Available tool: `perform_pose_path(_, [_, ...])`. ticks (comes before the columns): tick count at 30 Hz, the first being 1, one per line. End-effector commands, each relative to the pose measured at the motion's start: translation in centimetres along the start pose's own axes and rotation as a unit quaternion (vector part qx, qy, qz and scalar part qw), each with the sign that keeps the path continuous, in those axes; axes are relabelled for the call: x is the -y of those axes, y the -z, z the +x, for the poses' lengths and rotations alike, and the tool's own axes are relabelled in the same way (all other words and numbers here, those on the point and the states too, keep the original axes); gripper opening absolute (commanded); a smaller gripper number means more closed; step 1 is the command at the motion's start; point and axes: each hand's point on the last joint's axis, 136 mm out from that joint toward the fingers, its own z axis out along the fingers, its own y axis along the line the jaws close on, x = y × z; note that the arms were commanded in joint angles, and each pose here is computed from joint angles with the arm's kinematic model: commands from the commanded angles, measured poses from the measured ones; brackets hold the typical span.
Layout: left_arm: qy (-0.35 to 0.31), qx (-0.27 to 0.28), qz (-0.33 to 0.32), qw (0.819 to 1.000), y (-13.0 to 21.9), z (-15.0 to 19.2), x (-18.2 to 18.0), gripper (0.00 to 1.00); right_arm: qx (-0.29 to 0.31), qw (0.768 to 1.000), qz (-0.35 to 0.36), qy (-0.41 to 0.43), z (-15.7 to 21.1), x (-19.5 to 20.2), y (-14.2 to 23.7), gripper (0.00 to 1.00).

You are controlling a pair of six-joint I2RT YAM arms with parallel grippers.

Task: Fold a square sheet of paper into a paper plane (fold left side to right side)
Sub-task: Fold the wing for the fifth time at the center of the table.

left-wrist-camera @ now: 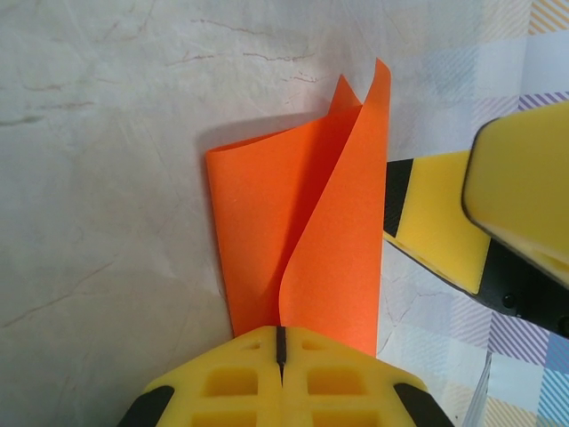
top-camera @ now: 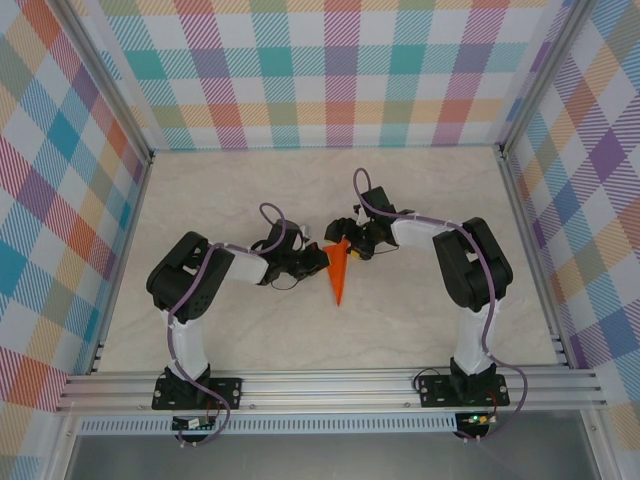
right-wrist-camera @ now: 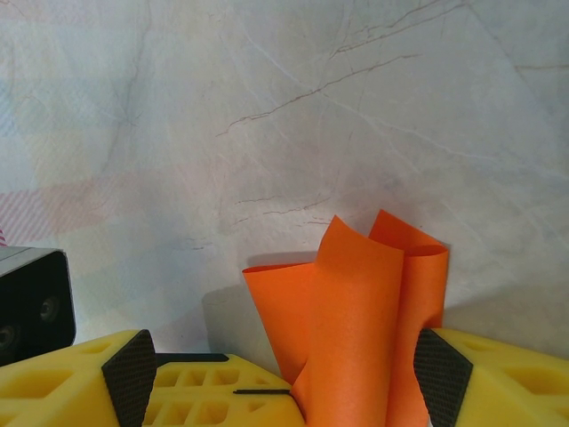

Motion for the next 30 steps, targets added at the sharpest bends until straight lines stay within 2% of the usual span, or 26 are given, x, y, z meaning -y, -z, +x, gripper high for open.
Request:
perform_pose_path(1, [0.008, -0.003, -0.016, 1.0, -1.0, 0.0, -1.9, 0.0, -0.034, 0.999, 0.032, -0.012, 1.9, 1.9, -1.4, 0.8])
perform_pose_path(9, [0.011, -0.009, -0.032, 0.999, -1.0, 0.6, -3.1, 0.0, -0.012, 1.0, 0.013, 0.011, 0.5, -0.7, 0.5, 0.82])
perform_pose_path(14, [0.011, -0.009, -0.037, 0.999, -1.0, 0.7, -3.2, 0.0, 0.042, 0.999, 0.019, 0.029, -1.1, -2.2, 4.0, 0.9])
perform_pose_path(17, [0.01, -0.008, -0.037, 0.999, -1.0, 0.6, -3.3, 0.0, 0.056, 0.997, 0.014, 0.042, -0.8, -2.8, 5.6, 0.9])
perform_pose_path(21, [0.01, -0.008, -0.038, 0.999, -1.0, 0.6, -3.2, 0.0, 0.037, 0.998, -0.006, 0.043, 1.0, -2.6, 5.5, 0.68])
perform_pose_path(25, [0.01, -0.008, -0.039, 0.999, -1.0, 0.6, -3.2, 0.0, -0.003, 0.999, -0.019, 0.04, 3.0, -2.3, 3.7, 0.35])
perform_pose_path(28, [0.01, -0.007, -0.039, 0.999, -0.9, 0.6, -3.2, 0.0, -0.018, 0.999, -0.023, 0.038, 3.6, -2.3, 2.5, 0.23])
perform_pose_path(30, [0.009, -0.007, -0.04, 0.999, -0.9, 0.5, -3.2, 0.0, -0.024, 0.999, -0.019, 0.035, 3.7, -2.0, 1.9, 0.19])
